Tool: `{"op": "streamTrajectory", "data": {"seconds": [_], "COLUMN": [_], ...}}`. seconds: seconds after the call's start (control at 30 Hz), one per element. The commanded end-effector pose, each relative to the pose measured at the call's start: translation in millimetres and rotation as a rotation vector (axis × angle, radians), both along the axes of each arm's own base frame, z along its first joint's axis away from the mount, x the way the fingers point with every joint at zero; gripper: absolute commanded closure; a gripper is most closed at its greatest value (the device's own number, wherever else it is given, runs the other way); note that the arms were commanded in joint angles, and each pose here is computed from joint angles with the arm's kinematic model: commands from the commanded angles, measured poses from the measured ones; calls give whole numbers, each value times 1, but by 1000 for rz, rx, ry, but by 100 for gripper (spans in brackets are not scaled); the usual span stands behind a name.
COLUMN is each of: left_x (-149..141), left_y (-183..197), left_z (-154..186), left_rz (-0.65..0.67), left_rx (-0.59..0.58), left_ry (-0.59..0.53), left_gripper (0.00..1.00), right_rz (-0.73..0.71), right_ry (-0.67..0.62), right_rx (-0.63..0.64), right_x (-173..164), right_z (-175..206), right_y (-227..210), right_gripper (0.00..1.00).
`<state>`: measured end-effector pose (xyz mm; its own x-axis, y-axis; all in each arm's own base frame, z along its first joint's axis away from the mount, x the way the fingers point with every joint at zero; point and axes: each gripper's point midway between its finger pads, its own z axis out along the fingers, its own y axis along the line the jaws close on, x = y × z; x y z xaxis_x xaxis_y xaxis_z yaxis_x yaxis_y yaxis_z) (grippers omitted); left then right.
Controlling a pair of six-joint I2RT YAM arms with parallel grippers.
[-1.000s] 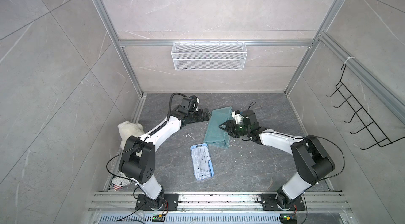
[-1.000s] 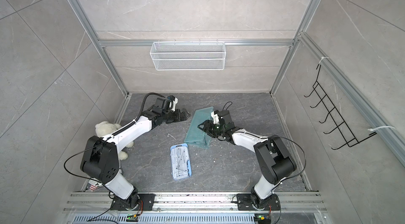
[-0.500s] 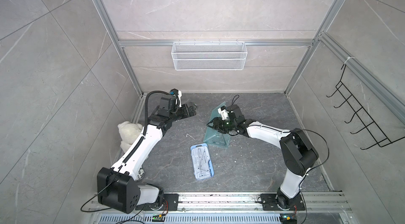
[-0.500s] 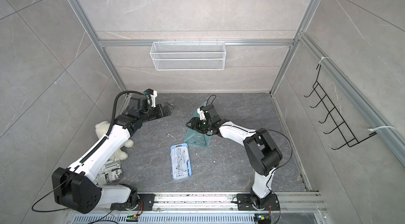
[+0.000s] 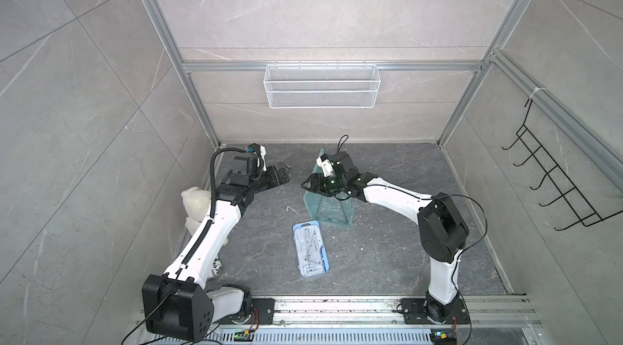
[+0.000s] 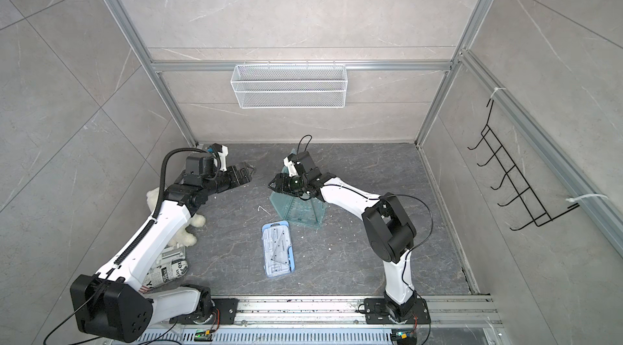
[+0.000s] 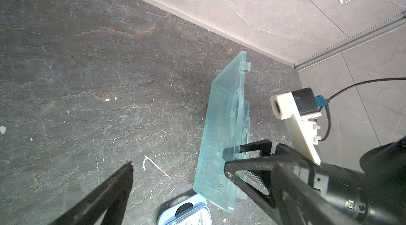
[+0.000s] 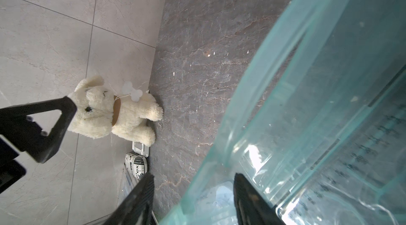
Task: Open the ruler set and take out the ruler
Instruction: Open the ruler set box at the center of the board.
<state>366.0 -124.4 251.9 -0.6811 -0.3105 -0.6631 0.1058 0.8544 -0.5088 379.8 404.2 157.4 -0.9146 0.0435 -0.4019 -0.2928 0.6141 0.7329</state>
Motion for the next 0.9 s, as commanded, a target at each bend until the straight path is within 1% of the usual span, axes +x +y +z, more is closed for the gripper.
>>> {"op": "streamTrajectory", "data": {"seconds": [0.0,0.13,0.4,0.5,0.57,0.67,0.73,0.83,0.87], "left_x": [-6,-7,-7,-7,-8,-9,-11,-16,-20], "left_y": [-1,-1,-7,-8,-9,-15,-19,-31,-36], "left_z": [18,17,12,12,14,20,21,16,13], "left_rz": [-38,-43,-74,-83,-95,-150,-196,-261,-281], "left_rx": [-6,-9,-17,-14,-14,-5,14,17,30], "left_ry": [-50,-45,-26,-23,-27,-33,-20,5,8], "left_gripper": [1,1,0,1,0,0,0,0,0], "right_rz": [12,29,152,180,173,150,135,81,54], "right_ry": [-9,-32,-135,-169,-191,-217,-238,-265,-272], "right_rx": [-37,-23,90,100,91,54,-2,-137,-200], "right_x": [3,3,-11,-15,-15,-15,-17,-20,-22], "right_z": [-8,-3,39,49,53,58,59,55,51], "right_y": [2,3,15,14,10,-3,-17,-48,-62], "right_gripper": [39,38,36,34,32,31,31,33,33]}}
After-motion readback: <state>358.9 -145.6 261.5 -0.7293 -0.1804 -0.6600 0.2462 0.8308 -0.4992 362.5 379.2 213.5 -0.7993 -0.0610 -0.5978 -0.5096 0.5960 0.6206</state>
